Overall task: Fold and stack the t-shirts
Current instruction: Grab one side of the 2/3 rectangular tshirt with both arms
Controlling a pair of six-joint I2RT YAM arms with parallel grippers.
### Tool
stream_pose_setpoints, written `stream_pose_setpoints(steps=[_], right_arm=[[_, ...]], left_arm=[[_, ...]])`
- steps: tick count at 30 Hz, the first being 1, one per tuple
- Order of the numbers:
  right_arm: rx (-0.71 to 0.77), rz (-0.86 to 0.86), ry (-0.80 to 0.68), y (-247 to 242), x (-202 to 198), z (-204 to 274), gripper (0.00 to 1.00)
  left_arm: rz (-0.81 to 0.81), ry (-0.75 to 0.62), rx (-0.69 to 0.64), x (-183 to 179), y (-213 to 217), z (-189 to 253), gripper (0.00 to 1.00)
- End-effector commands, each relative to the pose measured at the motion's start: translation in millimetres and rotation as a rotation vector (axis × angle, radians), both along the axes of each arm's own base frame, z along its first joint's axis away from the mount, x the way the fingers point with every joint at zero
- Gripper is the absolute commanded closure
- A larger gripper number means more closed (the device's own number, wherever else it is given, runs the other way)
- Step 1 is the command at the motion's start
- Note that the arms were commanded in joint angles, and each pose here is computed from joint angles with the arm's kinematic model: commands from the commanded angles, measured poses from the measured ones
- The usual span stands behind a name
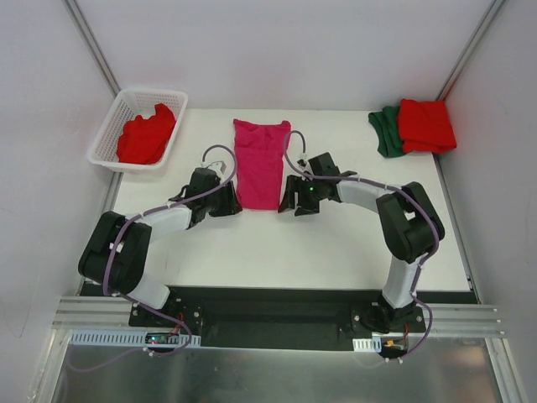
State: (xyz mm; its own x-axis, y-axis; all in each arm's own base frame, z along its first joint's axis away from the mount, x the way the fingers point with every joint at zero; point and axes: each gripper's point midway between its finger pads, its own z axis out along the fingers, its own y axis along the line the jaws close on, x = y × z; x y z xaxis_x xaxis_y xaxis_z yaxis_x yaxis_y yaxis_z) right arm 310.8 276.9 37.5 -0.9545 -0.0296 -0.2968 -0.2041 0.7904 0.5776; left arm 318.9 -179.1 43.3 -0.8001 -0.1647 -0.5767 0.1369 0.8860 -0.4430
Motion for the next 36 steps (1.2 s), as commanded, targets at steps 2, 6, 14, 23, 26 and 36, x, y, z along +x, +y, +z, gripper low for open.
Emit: stream_pose_setpoints(steps=[2,6,14,23,26,36], right_arm=[[0.049,0.010,-0.024,17.2,13.9,8.3,0.28],[0.052,0.012,-0.028,21.2,20.9,7.9,0.28],[0.064,0.018,-0.017,30.2,30.5,3.1,0.33],[0.064,0.020,-0.007,31.4,32.2,-1.3,0.43],[0.062,0.023,-0.002,32.0,31.6,-3.7,0.45],[0.071,0.023,0.014,36.2,35.9,-8.4,0.50]], left_arm=[[0.015,-0.047,-0.007,16.6,-5.7,4.4,0.55],[0.013,-0.059,-0.005,23.3,-7.6,5.5,0.57],[0.021,-0.073,0.007,34.0,-8.4,5.7,0.59],[0.019,-0.082,0.014,41.9,-10.3,5.5,0.60],[0.019,-0.083,0.015,43.7,-10.7,4.3,0.61],[0.008,-0.075,0.010,52.1,-16.5,-2.4,0.64]])
